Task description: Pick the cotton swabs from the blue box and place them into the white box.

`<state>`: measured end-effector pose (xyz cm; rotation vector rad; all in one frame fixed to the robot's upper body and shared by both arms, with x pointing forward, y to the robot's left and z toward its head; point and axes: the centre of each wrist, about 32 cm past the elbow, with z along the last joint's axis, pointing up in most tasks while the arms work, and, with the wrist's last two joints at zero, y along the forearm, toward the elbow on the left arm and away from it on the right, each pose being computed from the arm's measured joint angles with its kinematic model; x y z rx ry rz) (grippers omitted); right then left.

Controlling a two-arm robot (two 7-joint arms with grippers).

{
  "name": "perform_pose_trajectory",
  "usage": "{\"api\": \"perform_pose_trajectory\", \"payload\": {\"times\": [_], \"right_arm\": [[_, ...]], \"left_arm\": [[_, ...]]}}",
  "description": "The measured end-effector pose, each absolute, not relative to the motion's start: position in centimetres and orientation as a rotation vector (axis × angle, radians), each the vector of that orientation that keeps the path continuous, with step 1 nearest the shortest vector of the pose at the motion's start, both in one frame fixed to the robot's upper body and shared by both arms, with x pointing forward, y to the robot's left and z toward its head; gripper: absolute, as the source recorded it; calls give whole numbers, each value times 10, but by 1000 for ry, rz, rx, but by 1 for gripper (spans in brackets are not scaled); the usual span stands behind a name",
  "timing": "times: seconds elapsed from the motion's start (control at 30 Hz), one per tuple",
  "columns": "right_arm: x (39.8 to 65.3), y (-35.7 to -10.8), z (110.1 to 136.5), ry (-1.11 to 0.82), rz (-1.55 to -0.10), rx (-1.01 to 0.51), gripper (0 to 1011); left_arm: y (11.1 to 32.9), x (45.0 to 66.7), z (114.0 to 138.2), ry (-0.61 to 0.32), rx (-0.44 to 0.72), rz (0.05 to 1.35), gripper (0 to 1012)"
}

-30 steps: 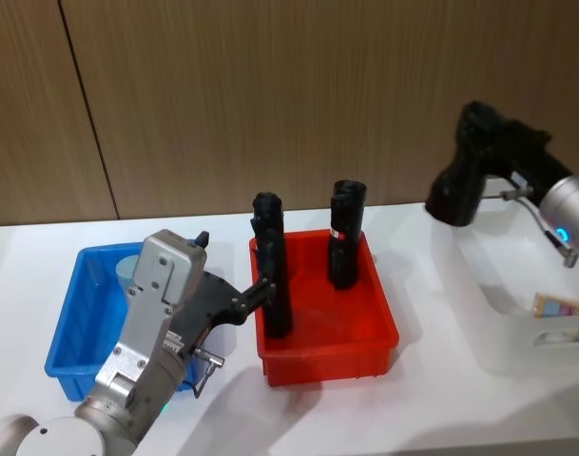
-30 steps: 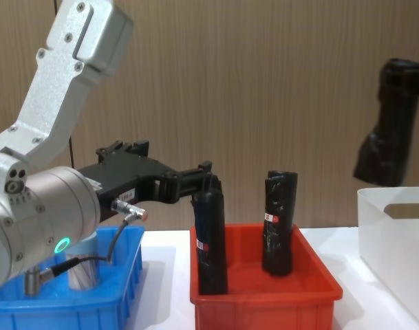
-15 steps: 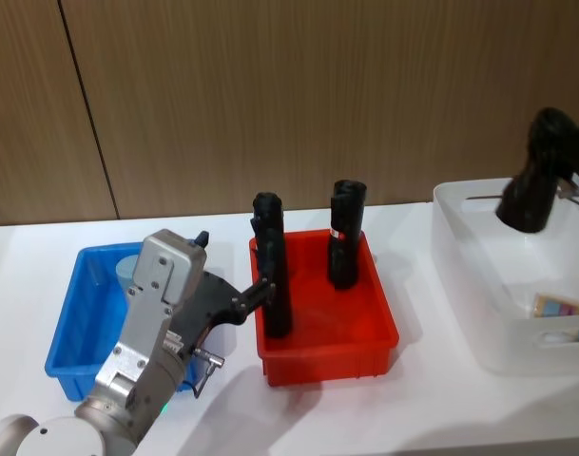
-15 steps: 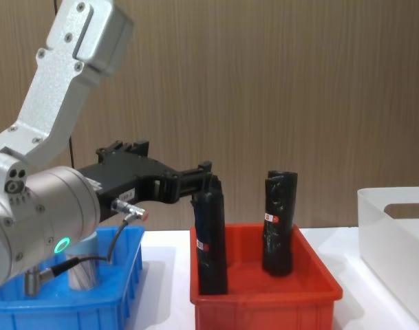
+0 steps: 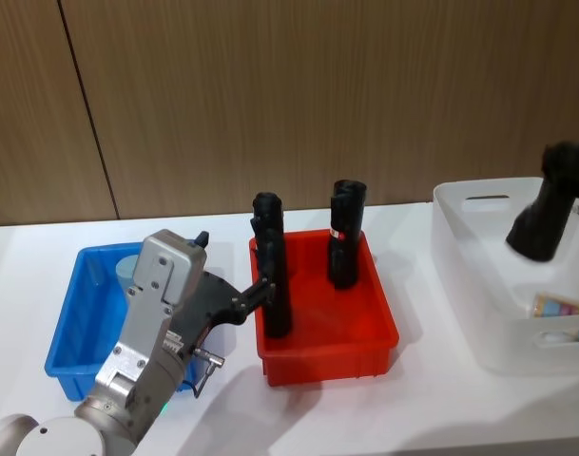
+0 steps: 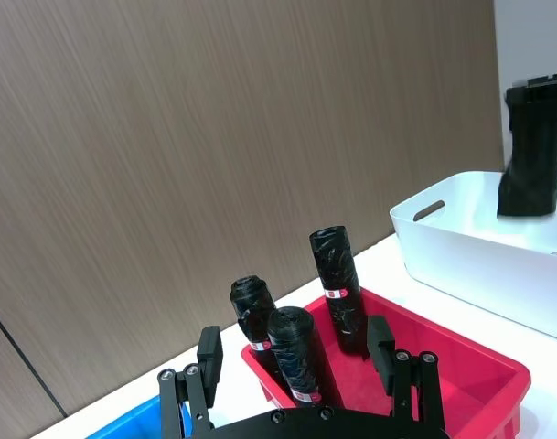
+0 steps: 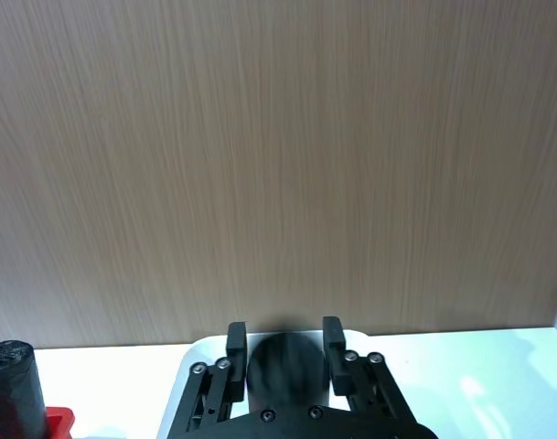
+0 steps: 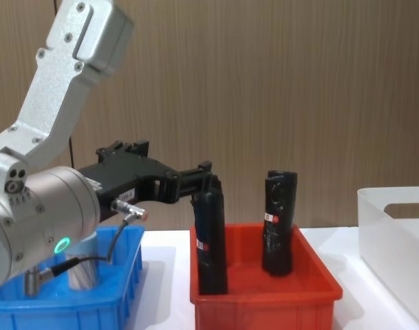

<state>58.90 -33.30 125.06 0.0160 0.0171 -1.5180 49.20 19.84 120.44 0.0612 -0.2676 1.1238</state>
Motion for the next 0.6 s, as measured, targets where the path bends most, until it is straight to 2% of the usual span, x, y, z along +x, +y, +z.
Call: {"api": "perform_pose_trajectory", "payload": {"times": [0.3, 0.33, 0.47, 0.6], "right_arm": [[596, -339, 1241, 37, -1500, 42, 747], [596, -339, 1241, 36, -1498, 43, 747], [597, -341, 1238, 36, -1494, 52, 896], [598, -342, 1237, 35, -1490, 58, 988]], "left_arm": [[198, 492, 1204, -268, 61, 1124, 1000], [198, 492, 1204, -268, 61, 1124, 1000], [198, 492, 1204, -268, 61, 1124, 1000], [198, 492, 1204, -268, 61, 1124, 1000]]}}
